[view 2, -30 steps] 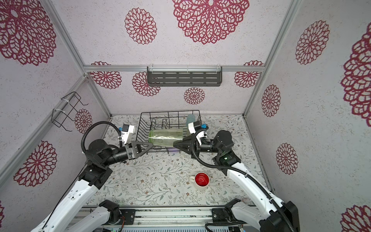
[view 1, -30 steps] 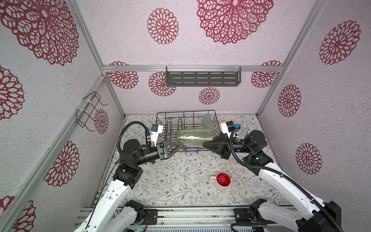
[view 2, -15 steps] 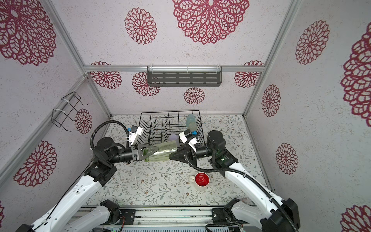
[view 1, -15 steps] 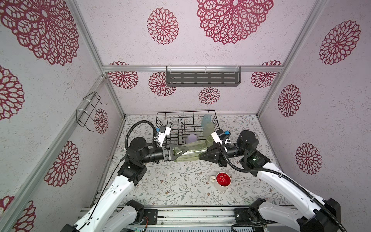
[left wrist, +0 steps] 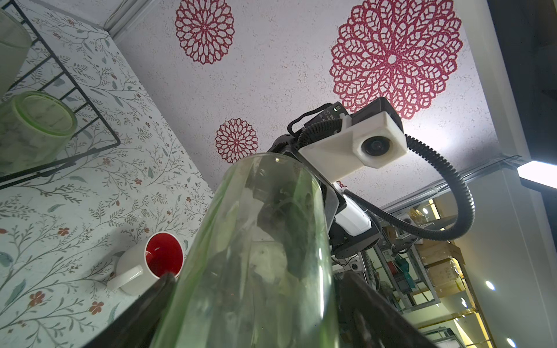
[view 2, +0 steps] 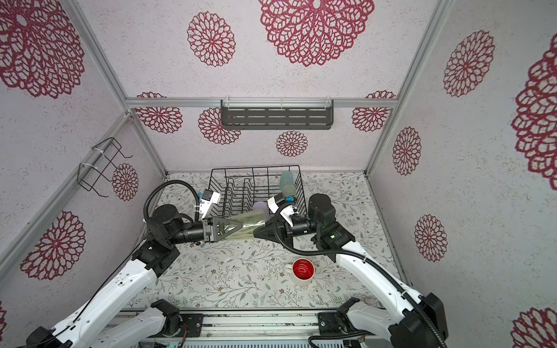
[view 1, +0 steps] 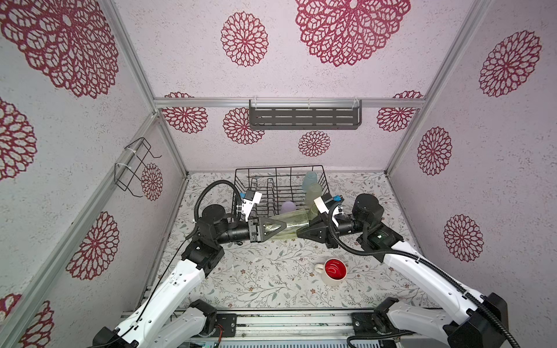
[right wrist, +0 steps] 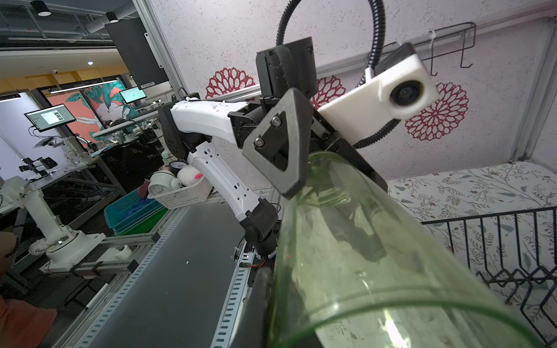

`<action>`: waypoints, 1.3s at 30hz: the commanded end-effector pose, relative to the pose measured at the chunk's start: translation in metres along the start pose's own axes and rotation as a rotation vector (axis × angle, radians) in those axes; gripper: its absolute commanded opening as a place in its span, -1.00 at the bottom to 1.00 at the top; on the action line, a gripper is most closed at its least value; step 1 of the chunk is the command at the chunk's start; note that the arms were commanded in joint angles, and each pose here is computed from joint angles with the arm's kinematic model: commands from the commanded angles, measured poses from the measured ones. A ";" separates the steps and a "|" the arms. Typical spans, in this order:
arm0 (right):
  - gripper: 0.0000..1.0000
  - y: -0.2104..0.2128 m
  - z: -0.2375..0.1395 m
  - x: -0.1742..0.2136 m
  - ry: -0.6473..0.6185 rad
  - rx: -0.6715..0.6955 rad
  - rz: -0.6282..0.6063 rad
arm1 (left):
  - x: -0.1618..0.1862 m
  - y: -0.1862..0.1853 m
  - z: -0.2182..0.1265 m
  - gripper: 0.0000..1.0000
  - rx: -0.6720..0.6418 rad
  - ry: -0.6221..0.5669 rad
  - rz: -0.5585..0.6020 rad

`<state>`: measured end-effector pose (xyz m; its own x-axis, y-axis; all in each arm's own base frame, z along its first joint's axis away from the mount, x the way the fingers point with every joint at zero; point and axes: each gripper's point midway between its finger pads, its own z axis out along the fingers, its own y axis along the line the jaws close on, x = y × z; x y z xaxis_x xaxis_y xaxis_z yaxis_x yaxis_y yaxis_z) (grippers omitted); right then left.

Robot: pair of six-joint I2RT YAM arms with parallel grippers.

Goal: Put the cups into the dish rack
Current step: 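Hold the green glass with both grippers, then open the right gripper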

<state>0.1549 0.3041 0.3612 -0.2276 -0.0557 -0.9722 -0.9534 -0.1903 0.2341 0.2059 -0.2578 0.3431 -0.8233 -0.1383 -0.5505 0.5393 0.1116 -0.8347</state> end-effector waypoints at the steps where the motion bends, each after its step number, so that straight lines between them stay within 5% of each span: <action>1: -1.00 0.006 -0.002 -0.020 -0.060 0.012 -0.139 | 0.004 -0.013 0.003 0.84 0.058 0.026 0.051; 12: -1.00 0.009 -0.003 -0.024 -0.070 -0.011 -0.156 | -0.002 -0.018 -0.003 0.59 0.079 -0.006 0.066; 24: -1.00 0.007 -0.007 -0.026 -0.075 0.007 -0.175 | -0.002 -0.025 -0.009 0.59 0.110 -0.022 0.085; 30: -0.99 0.004 -0.004 -0.022 -0.061 -0.014 -0.138 | -0.005 -0.021 -0.006 0.25 0.125 -0.019 0.065; 37: -0.65 -0.011 -0.005 -0.020 -0.057 0.070 -0.147 | -0.009 -0.014 -0.007 0.05 0.097 -0.033 0.053; 39: -0.27 -0.020 -0.006 -0.019 -0.041 0.117 -0.140 | -0.010 -0.004 -0.008 0.02 0.053 -0.038 0.044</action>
<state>0.1675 0.3045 0.3656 -0.1570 -0.0078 -0.9876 -0.9764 -0.1492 0.1563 0.2095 -0.2526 0.3473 -0.8109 -0.1616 -0.5624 0.5619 0.0530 -0.8255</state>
